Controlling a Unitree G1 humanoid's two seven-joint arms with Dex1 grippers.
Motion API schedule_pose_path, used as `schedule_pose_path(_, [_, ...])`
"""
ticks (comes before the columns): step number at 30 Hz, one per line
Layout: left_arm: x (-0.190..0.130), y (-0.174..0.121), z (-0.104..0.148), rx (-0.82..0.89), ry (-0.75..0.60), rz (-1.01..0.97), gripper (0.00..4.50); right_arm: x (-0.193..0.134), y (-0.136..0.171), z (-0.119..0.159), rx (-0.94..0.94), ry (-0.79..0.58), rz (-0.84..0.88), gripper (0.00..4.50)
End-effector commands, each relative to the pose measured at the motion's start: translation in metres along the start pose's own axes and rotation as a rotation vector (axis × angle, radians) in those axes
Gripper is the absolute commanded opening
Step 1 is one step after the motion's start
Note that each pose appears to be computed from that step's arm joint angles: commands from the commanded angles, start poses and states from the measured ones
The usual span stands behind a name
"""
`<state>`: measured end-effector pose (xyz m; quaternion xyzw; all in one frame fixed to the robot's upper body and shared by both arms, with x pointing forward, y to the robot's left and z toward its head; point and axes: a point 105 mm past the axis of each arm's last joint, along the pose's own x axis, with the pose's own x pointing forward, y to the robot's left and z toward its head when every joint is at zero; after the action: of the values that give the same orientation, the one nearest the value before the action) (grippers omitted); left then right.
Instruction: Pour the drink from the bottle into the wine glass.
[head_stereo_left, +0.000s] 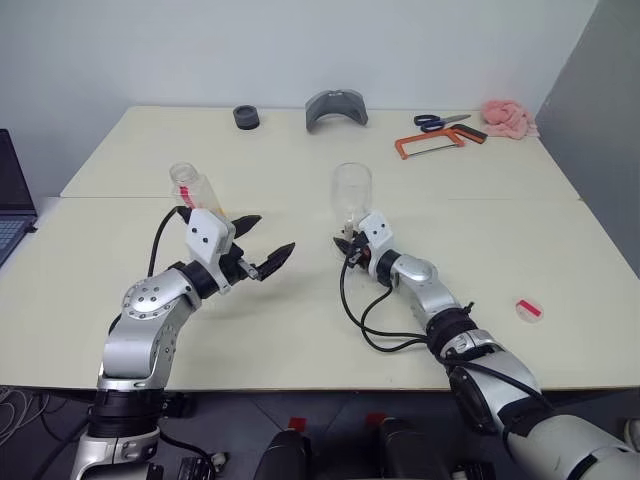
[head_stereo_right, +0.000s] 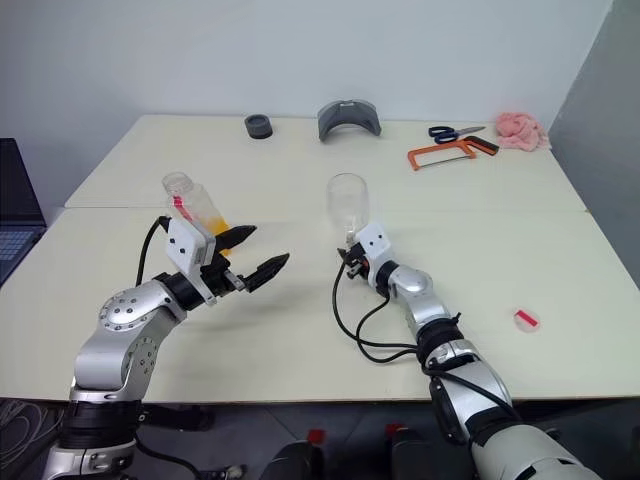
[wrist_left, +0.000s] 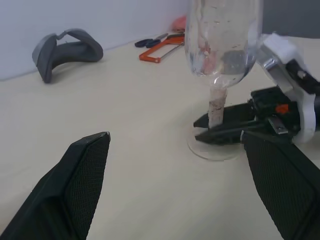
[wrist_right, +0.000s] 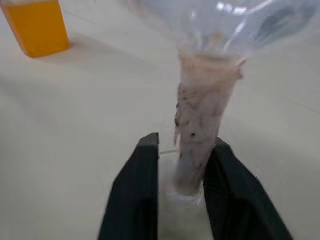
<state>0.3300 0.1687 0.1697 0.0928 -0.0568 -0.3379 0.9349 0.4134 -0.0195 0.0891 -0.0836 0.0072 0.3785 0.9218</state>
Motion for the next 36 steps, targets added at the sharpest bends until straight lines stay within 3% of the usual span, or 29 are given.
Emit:
schedule_pose_path(1, [-0.002, 0.003, 0.022, 0.035, -0.078, 0.015, 4.5, 0.002, 0.002, 0.011, -0.016, -0.048, 0.012, 2.82])
schedule_pose_path(6, [0.0, 0.002, 0.027, 0.033, -0.103, 0.008, 4.5, 0.0, 0.009, 0.01, 0.001, -0.06, 0.04, 4.47])
schedule_pose_path(20, [-0.006, 0.0, 0.033, 0.044, -0.121, 0.026, 4.5, -0.024, -0.008, 0.016, -0.005, -0.085, 0.004, 4.47])
schedule_pose_path(26, [-0.016, 0.004, 0.013, 0.027, -0.08, 0.113, 4.5, -0.058, -0.011, 0.015, -0.084, -0.049, 0.016, 4.47])
schedule_pose_path(33, [-0.032, 0.014, -0.01, 0.027, -0.034, 0.256, 4.5, -0.098, 0.009, 0.015, -0.149, -0.006, 0.092, 4.47])
schedule_pose_path(36, [-0.046, 0.027, -0.03, 0.069, 0.028, 0.399, 4.5, -0.12, 0.027, 0.029, -0.159, -0.029, 0.182, 4.47])
